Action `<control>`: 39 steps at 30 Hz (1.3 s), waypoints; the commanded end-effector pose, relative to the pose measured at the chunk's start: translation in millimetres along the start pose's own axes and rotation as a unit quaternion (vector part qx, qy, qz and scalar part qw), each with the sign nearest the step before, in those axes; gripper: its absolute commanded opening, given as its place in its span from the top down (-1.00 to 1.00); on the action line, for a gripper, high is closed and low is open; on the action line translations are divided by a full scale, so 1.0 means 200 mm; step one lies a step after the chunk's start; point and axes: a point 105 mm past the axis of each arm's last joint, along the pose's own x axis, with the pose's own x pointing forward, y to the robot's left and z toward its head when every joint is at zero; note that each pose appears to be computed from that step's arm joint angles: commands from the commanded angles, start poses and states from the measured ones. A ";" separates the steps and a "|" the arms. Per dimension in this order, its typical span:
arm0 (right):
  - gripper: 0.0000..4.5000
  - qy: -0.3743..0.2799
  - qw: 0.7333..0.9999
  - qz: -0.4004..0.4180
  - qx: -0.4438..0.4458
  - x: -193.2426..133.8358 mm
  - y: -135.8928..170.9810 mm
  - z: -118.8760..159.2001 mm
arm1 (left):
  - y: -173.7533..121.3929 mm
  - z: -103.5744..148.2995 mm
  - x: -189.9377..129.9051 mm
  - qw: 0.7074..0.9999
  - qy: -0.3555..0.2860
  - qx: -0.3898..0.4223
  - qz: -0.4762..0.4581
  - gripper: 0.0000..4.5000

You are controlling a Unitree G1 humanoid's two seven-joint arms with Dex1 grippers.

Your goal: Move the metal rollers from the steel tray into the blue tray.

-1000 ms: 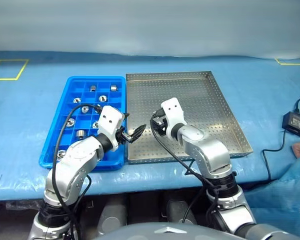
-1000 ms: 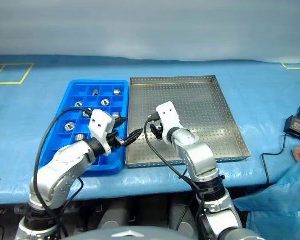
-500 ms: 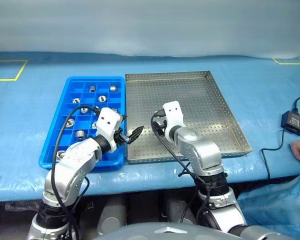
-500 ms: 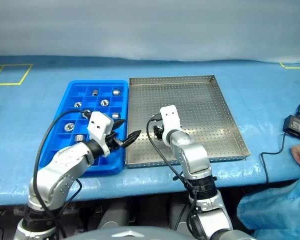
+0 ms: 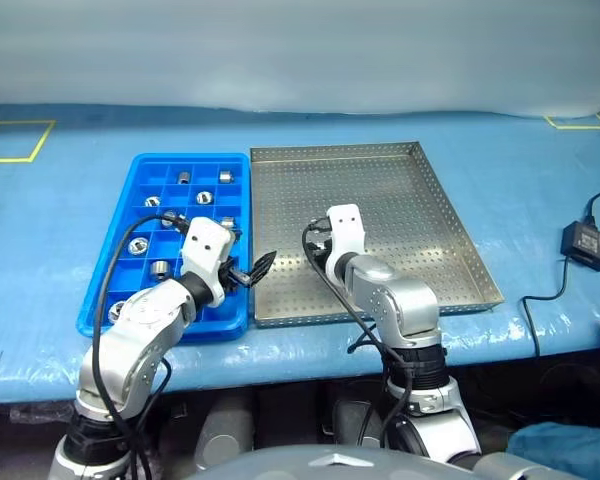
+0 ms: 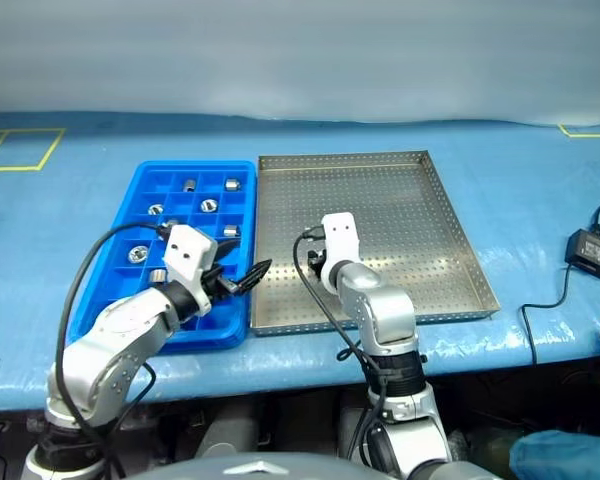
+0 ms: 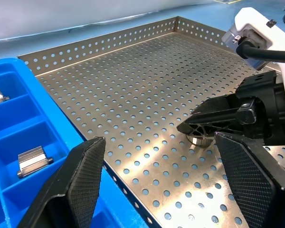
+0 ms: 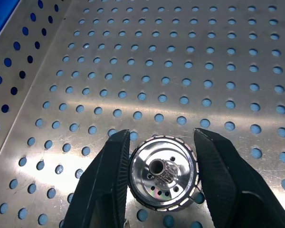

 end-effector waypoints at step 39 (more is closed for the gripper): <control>-0.64 -0.167 0.952 0.200 -0.163 -0.23 0.17 0.35 | -0.01 0.08 -0.02 0.999 -0.038 0.002 0.038 -0.78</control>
